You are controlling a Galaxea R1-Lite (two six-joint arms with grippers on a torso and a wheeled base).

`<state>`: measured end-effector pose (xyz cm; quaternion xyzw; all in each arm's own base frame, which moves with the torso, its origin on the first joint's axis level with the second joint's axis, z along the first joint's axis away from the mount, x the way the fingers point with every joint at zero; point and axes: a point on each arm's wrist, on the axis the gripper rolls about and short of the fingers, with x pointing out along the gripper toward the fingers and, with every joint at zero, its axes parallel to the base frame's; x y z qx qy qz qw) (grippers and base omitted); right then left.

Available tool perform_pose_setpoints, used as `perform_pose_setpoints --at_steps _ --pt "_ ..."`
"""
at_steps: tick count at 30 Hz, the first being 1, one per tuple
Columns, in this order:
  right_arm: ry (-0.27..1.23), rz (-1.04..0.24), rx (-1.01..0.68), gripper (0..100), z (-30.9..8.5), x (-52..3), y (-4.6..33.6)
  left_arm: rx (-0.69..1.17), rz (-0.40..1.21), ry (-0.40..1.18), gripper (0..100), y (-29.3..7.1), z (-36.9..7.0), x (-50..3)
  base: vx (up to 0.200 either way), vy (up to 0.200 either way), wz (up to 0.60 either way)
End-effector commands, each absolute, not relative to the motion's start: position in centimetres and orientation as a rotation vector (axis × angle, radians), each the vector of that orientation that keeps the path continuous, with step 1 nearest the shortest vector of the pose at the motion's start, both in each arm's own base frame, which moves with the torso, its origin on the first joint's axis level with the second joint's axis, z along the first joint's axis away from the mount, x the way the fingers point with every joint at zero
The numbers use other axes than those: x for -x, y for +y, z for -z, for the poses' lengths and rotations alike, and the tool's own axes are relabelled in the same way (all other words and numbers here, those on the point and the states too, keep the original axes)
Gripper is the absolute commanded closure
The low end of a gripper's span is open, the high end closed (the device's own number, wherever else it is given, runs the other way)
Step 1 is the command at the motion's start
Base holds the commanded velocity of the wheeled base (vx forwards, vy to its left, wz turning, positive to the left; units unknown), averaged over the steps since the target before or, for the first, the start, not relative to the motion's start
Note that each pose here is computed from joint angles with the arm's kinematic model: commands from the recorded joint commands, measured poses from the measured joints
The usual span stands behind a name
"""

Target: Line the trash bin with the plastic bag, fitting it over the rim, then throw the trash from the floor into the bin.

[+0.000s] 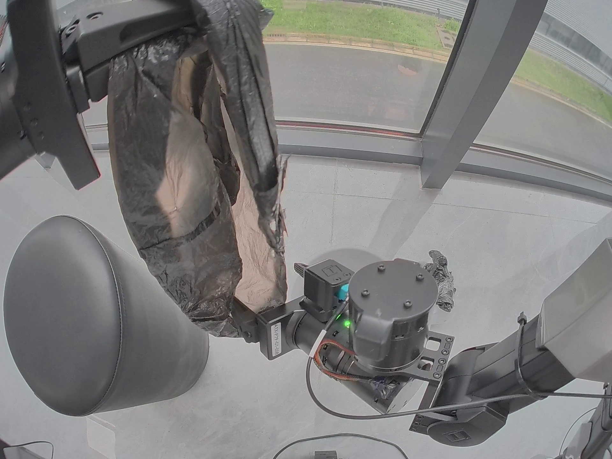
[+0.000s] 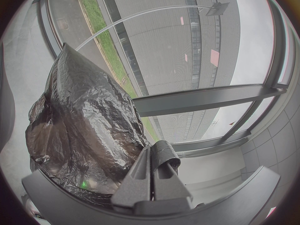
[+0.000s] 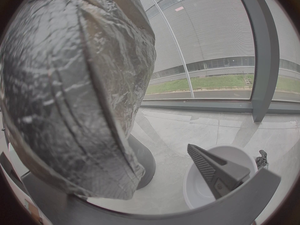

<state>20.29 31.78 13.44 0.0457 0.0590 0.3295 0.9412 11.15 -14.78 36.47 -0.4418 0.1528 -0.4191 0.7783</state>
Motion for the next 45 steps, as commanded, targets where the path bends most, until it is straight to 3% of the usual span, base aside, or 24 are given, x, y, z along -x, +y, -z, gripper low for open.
perform_pose_setpoints --at_steps 1,20,23,24,28,34,45 --pt "0.129 -0.677 -0.086 100 -13.0 -20.1 32.0 0.956 0.906 0.33 100 -14.7 -36.5 -11.1 0.0 0.0 0.0" --pt "0.186 -0.675 -0.058 100 -12.6 -18.9 30.4 0.952 0.83 0.311 100 -13.8 -35.6 -12.1 0.0 0.0 0.0" --pt "0.201 -0.657 -0.069 100 -13.3 -18.9 29.3 0.945 0.799 0.314 100 -13.5 -35.0 -12.5 0.0 0.0 0.0" --pt "0.256 -0.598 -0.094 100 -14.9 -19.3 26.7 0.925 0.751 0.338 100 -12.9 -33.5 -13.6 0.0 0.0 0.0" --pt "0.365 -0.583 -0.097 100 -17.1 -19.8 22.9 0.9 0.732 0.406 100 -11.7 -30.2 -15.3 0.0 0.0 0.0" --pt "0.535 -0.648 -0.131 100 -20.3 -19.6 18.9 0.883 0.85 0.492 100 -10.7 -26.0 -15.8 0.0 0.0 0.0" --pt "0.749 -0.647 -0.157 100 -23.7 -20.5 17.0 0.842 1.064 0.632 100 -11.4 -23.1 -15.3 0.0 0.0 0.0"
